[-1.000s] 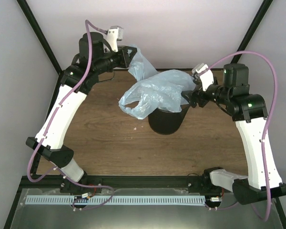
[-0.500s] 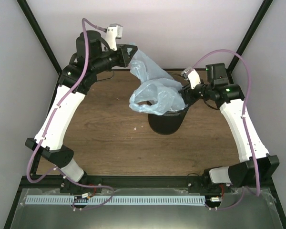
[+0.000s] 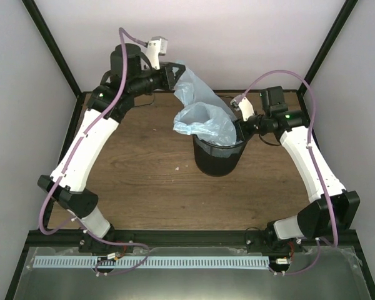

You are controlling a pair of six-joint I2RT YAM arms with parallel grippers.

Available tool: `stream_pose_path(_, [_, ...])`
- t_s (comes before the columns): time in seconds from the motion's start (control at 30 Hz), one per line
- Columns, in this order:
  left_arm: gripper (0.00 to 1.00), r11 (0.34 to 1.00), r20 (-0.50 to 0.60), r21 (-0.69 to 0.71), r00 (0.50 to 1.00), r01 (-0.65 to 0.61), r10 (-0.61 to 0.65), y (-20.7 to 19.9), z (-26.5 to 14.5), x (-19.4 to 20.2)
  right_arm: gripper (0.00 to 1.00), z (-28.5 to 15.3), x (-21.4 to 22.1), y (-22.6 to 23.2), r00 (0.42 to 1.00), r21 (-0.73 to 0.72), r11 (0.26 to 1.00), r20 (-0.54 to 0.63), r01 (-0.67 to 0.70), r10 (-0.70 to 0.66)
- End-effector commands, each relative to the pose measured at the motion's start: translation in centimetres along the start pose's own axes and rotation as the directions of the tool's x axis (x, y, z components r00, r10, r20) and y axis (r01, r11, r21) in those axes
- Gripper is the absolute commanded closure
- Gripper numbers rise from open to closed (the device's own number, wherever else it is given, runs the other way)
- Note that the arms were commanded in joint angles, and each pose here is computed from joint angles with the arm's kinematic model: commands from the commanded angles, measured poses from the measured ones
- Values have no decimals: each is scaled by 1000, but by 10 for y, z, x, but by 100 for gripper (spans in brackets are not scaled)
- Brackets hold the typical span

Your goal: Put the trash bags into the trash bin

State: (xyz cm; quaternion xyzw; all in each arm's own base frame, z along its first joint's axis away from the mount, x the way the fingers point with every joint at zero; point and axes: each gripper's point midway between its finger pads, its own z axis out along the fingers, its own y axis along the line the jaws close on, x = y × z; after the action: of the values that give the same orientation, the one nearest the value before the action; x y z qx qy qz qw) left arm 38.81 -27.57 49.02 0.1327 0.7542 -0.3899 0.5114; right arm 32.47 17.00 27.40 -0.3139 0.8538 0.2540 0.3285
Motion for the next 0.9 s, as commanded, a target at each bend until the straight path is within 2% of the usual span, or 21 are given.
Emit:
stream_pose_path(0.0, [96,999,-58,18,998,28,-27,9,17,23,49,-33,-19,3,997,9,1000,70,-9,8])
stream_pose_path(0.03, [96,999,-65,22,998,29,-28,9,18,27,47,-49,-28,5,994,-12,1000,106,-17,18])
stream_pose_path(0.13, [96,999,-72,34,997,42,-39,9,17,35,27,-86,-46,10,986,-26,1000,166,-3,7])
stream_pose_path(0.2, [96,997,-79,52,996,54,-49,8,17,41,22,-96,-47,8,983,19,1000,181,18,-21])
stream_pose_path(0.33, [96,993,-100,82,992,79,-71,5,15,53,21,-98,-45,14,979,6,998,196,62,-62])
stream_pose_path(0.4, [96,992,-95,95,993,84,-75,2,11,55,21,-102,-46,29,967,-49,989,219,141,-127])
stream_pose_path(0.5, [96,991,-84,98,993,88,-80,1,5,57,20,-120,-48,69,913,-141,936,310,322,-267])
stream_pose_path(0.57, [96,990,-82,107,993,90,-81,-1,3,59,17,-127,-49,86,882,-154,908,348,390,-320])
stream_pose_path(0.73, [96,987,-61,129,995,92,-85,-9,-5,53,14,-93,-37,89,907,-204,894,228,399,-353])
stream_pose_path(0.87, [96,986,-31,141,996,88,-85,-15,-14,44,14,-65,-27,105,899,-259,862,163,436,-406])
